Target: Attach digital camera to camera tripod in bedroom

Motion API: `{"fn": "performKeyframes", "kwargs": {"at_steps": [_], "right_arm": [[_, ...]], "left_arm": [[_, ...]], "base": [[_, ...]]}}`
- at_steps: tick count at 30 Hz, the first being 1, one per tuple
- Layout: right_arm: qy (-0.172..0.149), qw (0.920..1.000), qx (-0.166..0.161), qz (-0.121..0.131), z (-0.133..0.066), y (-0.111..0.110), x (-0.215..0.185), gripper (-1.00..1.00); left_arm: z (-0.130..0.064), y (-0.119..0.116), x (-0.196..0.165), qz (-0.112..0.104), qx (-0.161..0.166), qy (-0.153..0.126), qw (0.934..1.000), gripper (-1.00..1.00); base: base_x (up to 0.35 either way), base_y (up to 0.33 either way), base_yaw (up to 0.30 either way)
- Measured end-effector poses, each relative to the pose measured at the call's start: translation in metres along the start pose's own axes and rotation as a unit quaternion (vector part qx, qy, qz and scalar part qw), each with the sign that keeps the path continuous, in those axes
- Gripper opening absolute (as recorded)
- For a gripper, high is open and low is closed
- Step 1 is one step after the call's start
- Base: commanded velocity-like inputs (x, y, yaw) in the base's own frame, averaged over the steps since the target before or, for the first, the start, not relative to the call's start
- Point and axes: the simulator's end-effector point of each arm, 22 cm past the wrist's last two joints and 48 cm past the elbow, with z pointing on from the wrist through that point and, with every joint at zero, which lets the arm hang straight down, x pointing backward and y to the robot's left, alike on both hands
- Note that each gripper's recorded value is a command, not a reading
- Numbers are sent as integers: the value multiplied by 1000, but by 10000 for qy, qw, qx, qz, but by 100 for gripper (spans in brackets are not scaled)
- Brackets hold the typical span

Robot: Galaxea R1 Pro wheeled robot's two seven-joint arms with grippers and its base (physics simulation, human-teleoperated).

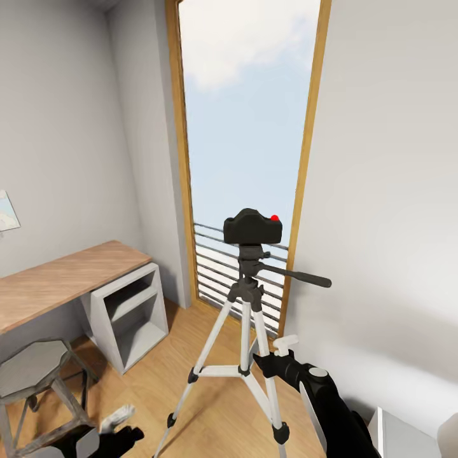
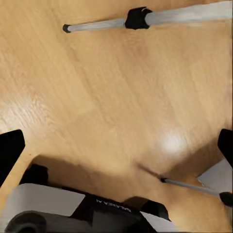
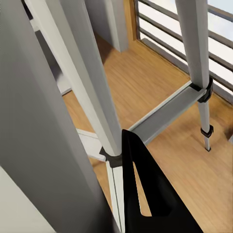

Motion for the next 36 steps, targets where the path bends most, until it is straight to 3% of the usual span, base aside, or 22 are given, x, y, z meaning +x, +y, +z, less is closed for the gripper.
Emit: {"fn": "performKeyframes", "kwargs": {"at_steps": [3, 8, 15, 21, 27, 28, 30, 33, 34, 36], "right_arm": [[3, 10000, 2, 1, 0, 0, 0, -100], [2, 10000, 3, -2, 0, 0, 0, -100], [0, 10000, 4, -6, 0, 0, 0, -100], [2, 10000, 7, 5, 0, 0, 0, -100], [12, 10000, 5, 8, 0, 0, 0, -100], [13, 10000, 4, 8, 0, 0, 0, 100], [125, 9999, 35, -87, 2, -1, 9, 100], [128, 9999, 30, -87, 2, -1, 9, 100], [129, 9999, 28, -87, 2, -1, 9, 100], [129, 9999, 27, -87, 2, -1, 9, 100]], "left_arm": [[7, 28, 29, -785, -22, -197, 9967, 100], [11, 52, 61, -1189, -137, -235, 9925, 100], [12, 80, 102, -1343, -351, -188, 9901, 100], [10, 107, 120, -1290, -587, -484, 9887, 100], [8, 118, 126, -1228, -712, -659, 9877, 100], [8, 118, 127, -1224, -721, -660, 9877, 100], [9, 116, 132, -1186, -753, -639, 9880, 100], [11, 114, 139, -947, -833, -550, 9905, 100], [11, 115, 141, -841, -869, -519, 9913, 100], [10, 119, 145, -429, -1018, -419, 9930, 100]], "base": [[0, 0, 0], [0, 0, 0], [0, 0, 0], [0, 0, 0], [0, 0, 0], [0, 0, 0], [0, 0, 0], [0, 0, 0], [0, 0, 0], [0, 0, 0]]}}
